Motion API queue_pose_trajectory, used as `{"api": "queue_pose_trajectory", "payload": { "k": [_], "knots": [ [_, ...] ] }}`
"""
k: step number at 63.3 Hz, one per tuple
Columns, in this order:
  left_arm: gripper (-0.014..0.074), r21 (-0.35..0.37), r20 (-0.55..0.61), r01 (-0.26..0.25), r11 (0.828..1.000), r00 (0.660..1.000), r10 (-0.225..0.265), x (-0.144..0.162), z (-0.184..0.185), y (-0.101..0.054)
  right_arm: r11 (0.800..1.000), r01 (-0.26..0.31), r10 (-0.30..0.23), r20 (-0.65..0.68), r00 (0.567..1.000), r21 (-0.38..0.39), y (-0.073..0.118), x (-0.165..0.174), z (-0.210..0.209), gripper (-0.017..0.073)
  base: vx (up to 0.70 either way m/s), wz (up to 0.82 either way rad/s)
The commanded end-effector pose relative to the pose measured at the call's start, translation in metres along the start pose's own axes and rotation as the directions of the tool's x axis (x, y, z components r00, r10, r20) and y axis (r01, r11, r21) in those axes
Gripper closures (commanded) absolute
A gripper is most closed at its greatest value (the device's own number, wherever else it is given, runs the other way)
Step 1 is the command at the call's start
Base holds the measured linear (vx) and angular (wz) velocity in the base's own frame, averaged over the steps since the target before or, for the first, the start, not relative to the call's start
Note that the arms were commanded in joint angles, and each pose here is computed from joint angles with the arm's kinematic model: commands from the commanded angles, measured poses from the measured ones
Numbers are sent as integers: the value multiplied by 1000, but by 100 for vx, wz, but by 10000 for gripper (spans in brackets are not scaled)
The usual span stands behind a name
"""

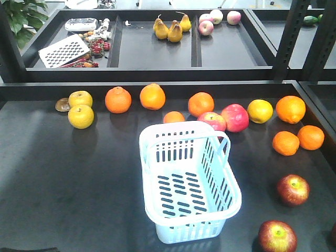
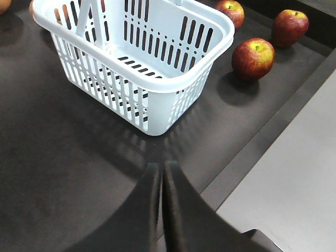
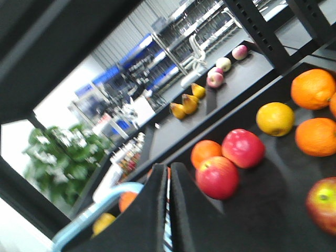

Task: Pick three apples into basket with both arms
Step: 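Withdraw the left gripper from the basket handle, then lower the right gripper onto the red apple nearest the robot and grasp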

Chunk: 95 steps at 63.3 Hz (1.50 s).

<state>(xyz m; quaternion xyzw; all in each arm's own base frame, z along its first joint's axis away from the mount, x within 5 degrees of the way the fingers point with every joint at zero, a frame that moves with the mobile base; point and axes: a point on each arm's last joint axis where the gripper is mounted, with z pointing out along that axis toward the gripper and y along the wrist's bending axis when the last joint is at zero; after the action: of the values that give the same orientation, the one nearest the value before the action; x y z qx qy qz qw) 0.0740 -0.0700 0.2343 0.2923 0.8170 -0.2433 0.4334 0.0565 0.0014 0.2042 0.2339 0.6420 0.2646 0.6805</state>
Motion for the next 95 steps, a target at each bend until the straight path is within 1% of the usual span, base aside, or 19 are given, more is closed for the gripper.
{"api": "queue_pose_trajectory", "payload": {
  "k": [1,6,9,11,16,20,24,29,31,35,37,38,42,46,50,57,68,80,95],
  "knots": [
    [601,-15,69,35,999,997,-34,-12,-3,1,998,-63,65,101,993,-20,0,-8,-1,564,0,0],
    [601,-15,69,35,999,997,-34,-12,-3,1,999,-31,33,63,997,-37,10,-13,-3,564,0,0],
    [601,-15,69,35,999,997,-34,-12,-3,1,998,29,-28,23,999,-49,20,-19,-4,564,0,0],
    [601,-15,69,35,999,997,-34,-12,-3,1,995,86,-86,-7,996,-59,28,-24,-5,564,0,0],
    [601,-15,69,35,999,997,-34,-12,-3,1,971,227,-234,-99,967,-74,47,-37,-6,564,0,0],
    [601,-15,69,35,999,997,-34,-12,-3,1,946,317,-324,-186,928,-69,60,-49,-3,562,0,0],
    [601,-15,69,35,999,997,-34,-12,-3,1,920,388,-388,-285,877,-57,72,-62,2,557,0,0],
    [601,-15,69,35,999,997,-34,-12,-3,1,879,475,-432,-464,773,-27,78,-71,12,533,0,0],
    [601,-15,69,35,999,997,-34,-12,-3,1,867,498,-426,-540,726,-16,77,-71,18,516,0,0],
    [601,-15,69,35,999,997,-34,-12,-3,1,830,557,-427,-655,624,-10,75,-74,31,447,0,0],
    [601,-15,69,35,999,997,-34,-12,-3,1,818,576,-422,-693,585,-12,74,-74,36,396,0,0],
    [601,-15,69,35,999,997,-34,-12,-3,1,808,588,-420,-718,554,-19,73,-73,40,358,0,0],
    [601,-16,69,34,999,997,-33,-12,-3,1,791,610,-406,-782,472,-43,68,-68,53,208,0,0],
    [601,-16,69,34,999,997,-33,-12,-3,1,769,634,-423,-810,406,-83,63,-63,64,72,0,0],
    [601,-16,69,34,999,997,-33,-12,-3,1,757,645,-430,-825,368,-107,59,-59,74,-40,0,0],
    [601,-16,69,34,999,997,-33,-12,-3,1,795,600,-370,-854,367,-87,56,-51,85,-161,0,0],
    [601,-16,69,34,999,997,-33,-12,-3,1,820,566,-288,-914,284,-83,44,-33,105,-159,0,0],
    [601,-16,69,34,999,997,-33,-12,-3,1,828,557,-212,-956,201,-66,29,-16,129,-121,0,0],
    [601,-16,69,34,999,997,-33,-12,-3,1,832,551,-162,-979,124,-68,18,-4,162,-77,0,0]
  ]
}}
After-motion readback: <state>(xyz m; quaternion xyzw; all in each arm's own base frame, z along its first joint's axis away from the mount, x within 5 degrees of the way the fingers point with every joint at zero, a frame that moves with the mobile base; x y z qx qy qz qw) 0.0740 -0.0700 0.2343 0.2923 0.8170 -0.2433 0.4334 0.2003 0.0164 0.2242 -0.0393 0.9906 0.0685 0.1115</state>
